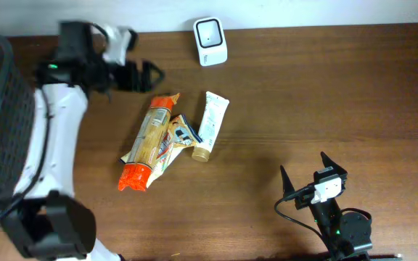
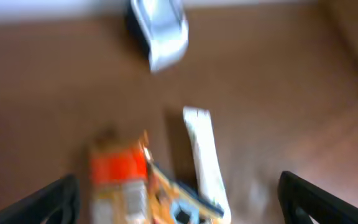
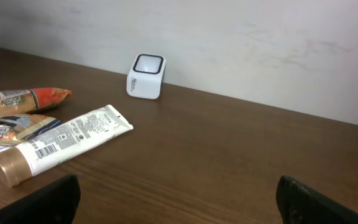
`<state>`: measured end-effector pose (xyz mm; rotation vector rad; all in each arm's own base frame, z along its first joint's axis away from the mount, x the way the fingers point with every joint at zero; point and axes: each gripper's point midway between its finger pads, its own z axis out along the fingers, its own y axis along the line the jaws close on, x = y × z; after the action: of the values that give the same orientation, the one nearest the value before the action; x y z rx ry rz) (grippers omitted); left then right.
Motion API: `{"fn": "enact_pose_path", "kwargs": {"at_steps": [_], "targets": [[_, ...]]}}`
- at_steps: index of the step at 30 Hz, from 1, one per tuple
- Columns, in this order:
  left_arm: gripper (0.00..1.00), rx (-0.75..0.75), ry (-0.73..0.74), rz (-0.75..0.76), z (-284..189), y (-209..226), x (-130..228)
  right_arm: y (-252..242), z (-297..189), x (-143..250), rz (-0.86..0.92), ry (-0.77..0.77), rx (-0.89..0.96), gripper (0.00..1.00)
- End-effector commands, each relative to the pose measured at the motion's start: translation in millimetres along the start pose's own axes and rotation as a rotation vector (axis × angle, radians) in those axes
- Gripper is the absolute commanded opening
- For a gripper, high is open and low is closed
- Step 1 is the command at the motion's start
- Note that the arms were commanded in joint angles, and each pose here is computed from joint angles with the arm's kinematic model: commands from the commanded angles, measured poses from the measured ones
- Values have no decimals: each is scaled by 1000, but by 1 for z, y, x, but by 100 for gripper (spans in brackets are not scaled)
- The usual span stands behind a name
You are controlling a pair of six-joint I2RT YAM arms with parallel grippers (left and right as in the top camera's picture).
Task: Scan the item barcode
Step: 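Reach the left gripper into the basket and grasp a mint-green packet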
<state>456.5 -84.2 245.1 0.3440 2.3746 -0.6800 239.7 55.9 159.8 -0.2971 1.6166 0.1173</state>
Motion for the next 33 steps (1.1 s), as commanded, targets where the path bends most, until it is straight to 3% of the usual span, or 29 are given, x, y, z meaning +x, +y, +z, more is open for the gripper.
{"fn": "enact_pose_path", "kwargs": {"at_steps": [1, 3, 5, 7, 11, 18, 22, 25, 33], "targets": [[99, -114, -278, 223, -109, -20, -74, 0, 0, 4, 1, 6, 1, 99], [99, -327, -373, 263, -159, 3, -94, 0, 0, 4, 1, 6, 1, 99], [99, -598, -446, 134, -210, 47, -97, 0, 0, 4, 1, 6, 1, 99], [99, -933, -499, -83, -274, 106, -78, 0, 0, 4, 1, 6, 1, 99], [99, -1314, -433, -288, -350, 191, -22, 0, 0, 4, 1, 6, 1, 99], [99, -1331, -59, -482, -310, 308, 77, 0, 0, 4, 1, 6, 1, 99], [100, -1260, 182, -414, -263, 357, 118, 0, 0, 4, 1, 5, 1, 99], [97, -1137, 257, -295, -219, 386, 129, 0, 0, 4, 1, 5, 1, 99], [98, -1122, 280, -237, -169, 444, 151, 0, 0, 4, 1, 6, 1, 99]]}}
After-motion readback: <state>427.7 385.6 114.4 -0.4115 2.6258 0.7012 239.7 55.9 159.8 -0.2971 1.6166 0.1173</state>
